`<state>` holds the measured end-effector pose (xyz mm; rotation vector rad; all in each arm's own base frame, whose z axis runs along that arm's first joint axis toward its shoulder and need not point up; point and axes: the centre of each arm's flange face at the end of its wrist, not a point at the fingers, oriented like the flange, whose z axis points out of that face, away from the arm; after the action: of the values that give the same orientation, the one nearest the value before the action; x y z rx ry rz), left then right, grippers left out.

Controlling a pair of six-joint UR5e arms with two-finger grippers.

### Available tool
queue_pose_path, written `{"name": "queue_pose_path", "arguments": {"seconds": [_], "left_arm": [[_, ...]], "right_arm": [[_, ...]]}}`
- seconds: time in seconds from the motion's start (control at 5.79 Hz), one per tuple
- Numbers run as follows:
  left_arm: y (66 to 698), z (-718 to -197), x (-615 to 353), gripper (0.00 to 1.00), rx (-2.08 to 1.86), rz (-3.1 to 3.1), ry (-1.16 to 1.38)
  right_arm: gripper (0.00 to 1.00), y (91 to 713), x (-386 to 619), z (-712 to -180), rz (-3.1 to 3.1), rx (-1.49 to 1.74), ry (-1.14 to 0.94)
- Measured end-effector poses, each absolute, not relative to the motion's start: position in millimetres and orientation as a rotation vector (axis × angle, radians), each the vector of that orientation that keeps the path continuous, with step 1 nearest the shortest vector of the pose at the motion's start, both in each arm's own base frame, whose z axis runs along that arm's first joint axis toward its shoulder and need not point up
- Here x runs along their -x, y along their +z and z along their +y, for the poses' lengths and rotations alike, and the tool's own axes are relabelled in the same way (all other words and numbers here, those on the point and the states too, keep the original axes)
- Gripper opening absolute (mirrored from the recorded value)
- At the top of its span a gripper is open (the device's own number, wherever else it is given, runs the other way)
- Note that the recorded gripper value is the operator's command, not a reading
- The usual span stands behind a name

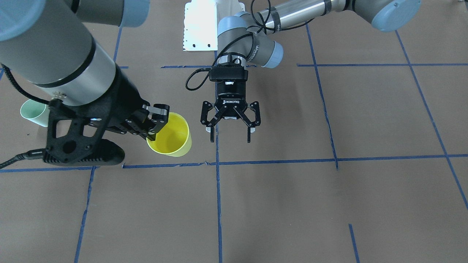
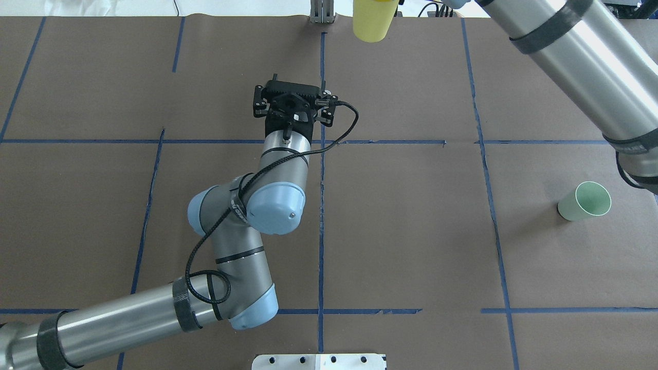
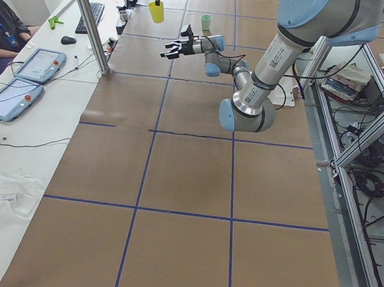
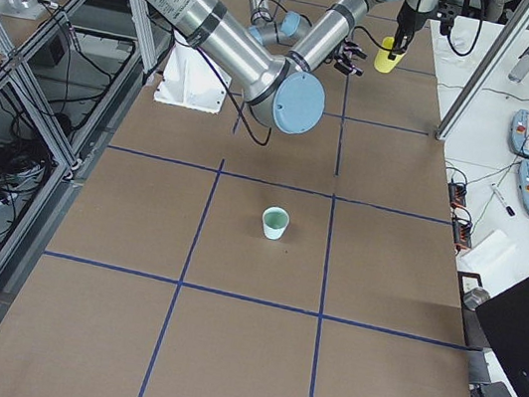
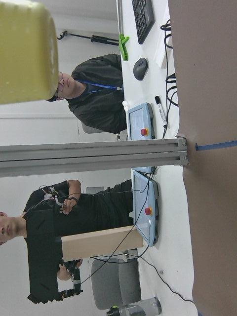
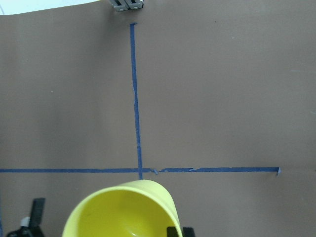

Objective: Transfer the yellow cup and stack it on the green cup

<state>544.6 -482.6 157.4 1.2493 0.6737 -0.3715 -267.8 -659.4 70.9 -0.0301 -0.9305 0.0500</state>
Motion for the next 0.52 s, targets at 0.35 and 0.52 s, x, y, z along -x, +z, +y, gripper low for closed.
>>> {"name": "queue_pose_path", "arguments": {"seconds": [0.35,0.52], "left_arm": [[190.5,-527.1,-492.7,1.00,-1.153,0.713,-0.300],[216.3,-545.5,-463.2,1.00,-1.043,0.694,-0.233]], "right_arm": [[0.00,136.5,216.4,-638.3,-0.922,-0.020,0.027],[0.00,167.5,190.5,-629.0,-0.912,-0.044,0.009]]}}
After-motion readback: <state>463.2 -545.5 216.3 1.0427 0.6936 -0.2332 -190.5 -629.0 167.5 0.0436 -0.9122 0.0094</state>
